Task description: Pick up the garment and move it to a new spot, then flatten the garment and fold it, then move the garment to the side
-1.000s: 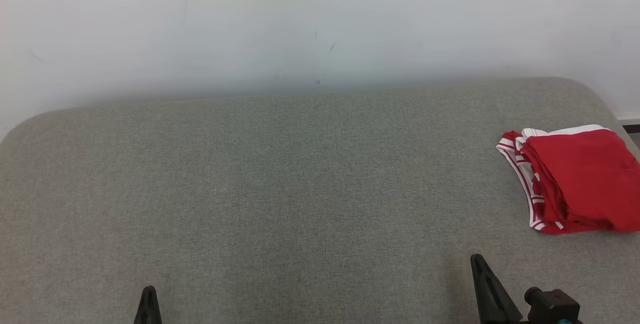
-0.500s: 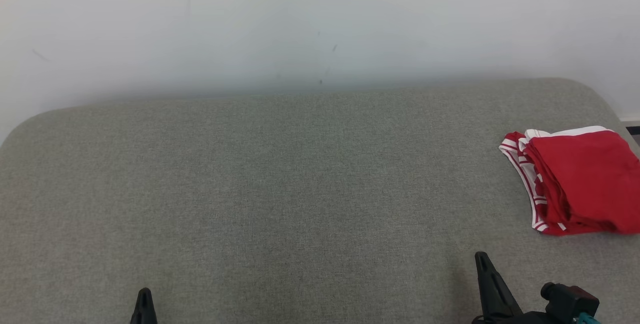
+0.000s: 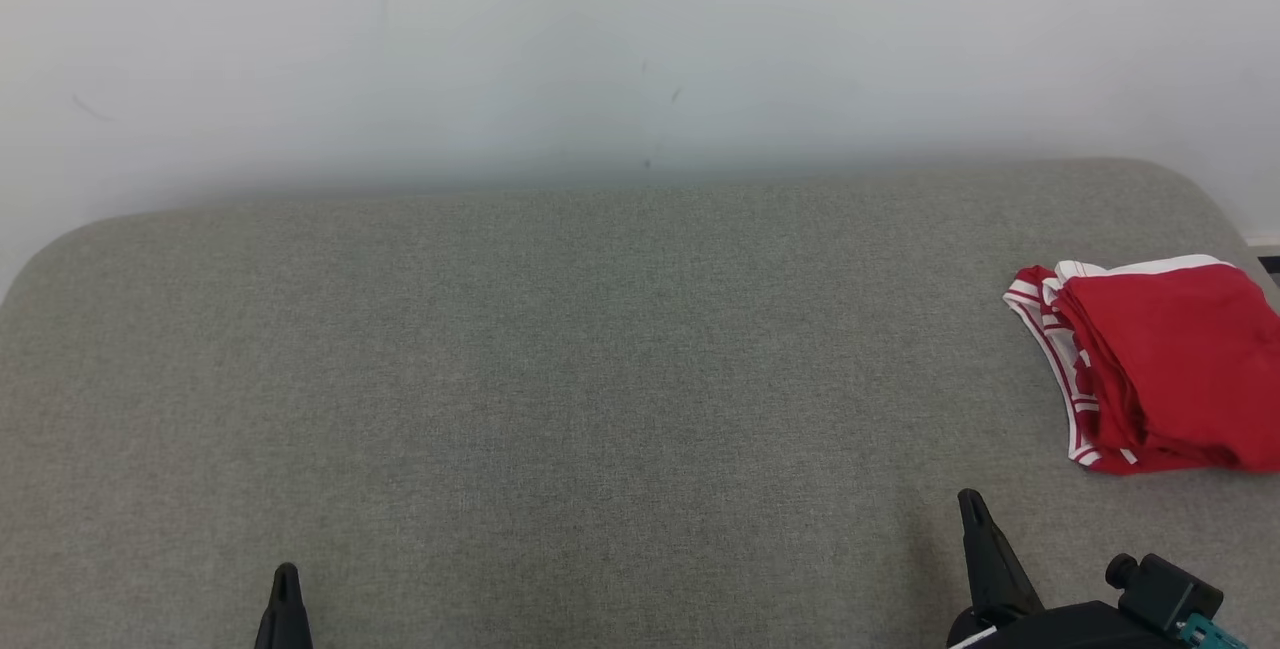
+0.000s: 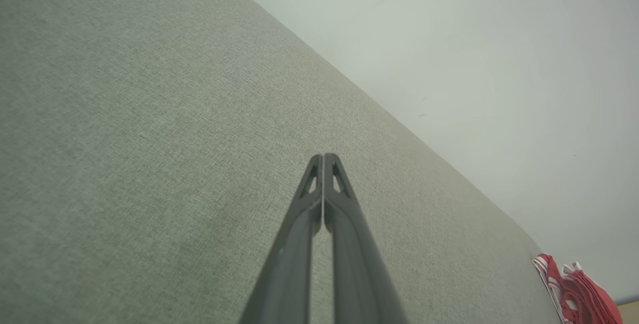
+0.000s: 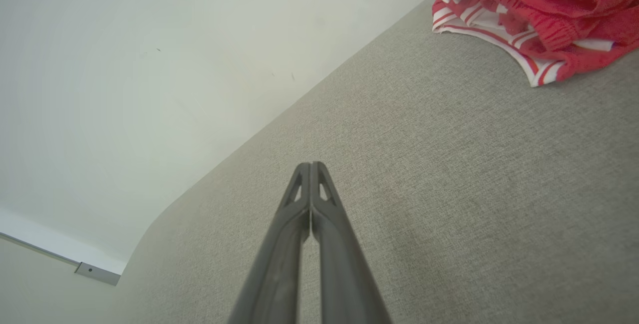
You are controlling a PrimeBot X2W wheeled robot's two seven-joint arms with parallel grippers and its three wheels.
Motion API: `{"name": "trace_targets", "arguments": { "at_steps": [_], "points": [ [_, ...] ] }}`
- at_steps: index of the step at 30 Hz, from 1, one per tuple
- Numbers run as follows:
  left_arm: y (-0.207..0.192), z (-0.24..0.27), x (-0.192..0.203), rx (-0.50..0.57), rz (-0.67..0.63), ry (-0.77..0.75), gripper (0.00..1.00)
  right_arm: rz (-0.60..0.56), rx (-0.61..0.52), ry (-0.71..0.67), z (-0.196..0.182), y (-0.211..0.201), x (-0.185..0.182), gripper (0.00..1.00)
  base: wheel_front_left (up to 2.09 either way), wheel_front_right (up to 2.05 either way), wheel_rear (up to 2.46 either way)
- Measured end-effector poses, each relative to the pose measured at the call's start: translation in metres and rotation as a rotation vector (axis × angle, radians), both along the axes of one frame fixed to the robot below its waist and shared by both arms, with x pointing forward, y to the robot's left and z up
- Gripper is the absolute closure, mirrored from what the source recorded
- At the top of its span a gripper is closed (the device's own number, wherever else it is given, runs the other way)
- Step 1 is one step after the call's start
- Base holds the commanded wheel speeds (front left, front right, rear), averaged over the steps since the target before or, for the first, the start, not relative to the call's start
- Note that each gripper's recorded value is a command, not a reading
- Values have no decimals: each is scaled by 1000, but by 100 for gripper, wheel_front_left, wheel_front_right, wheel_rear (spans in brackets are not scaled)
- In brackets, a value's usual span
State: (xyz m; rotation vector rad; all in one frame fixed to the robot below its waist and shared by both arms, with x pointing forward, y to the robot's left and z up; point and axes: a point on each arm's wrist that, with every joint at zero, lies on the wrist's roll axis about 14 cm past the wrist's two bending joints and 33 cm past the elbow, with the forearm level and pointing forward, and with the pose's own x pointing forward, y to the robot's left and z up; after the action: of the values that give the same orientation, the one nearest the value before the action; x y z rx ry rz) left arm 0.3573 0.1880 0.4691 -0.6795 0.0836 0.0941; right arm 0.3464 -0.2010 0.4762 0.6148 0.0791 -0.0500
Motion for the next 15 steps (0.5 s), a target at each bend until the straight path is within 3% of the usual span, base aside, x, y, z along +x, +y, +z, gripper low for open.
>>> {"name": "trace_targets", "arguments": {
  "at_steps": [15],
  "points": [
    [2, 2, 7, -206, 14, 2, 100, -23, 220, -12, 4, -2, 9, 100, 0, 0, 0]
  ]
}}
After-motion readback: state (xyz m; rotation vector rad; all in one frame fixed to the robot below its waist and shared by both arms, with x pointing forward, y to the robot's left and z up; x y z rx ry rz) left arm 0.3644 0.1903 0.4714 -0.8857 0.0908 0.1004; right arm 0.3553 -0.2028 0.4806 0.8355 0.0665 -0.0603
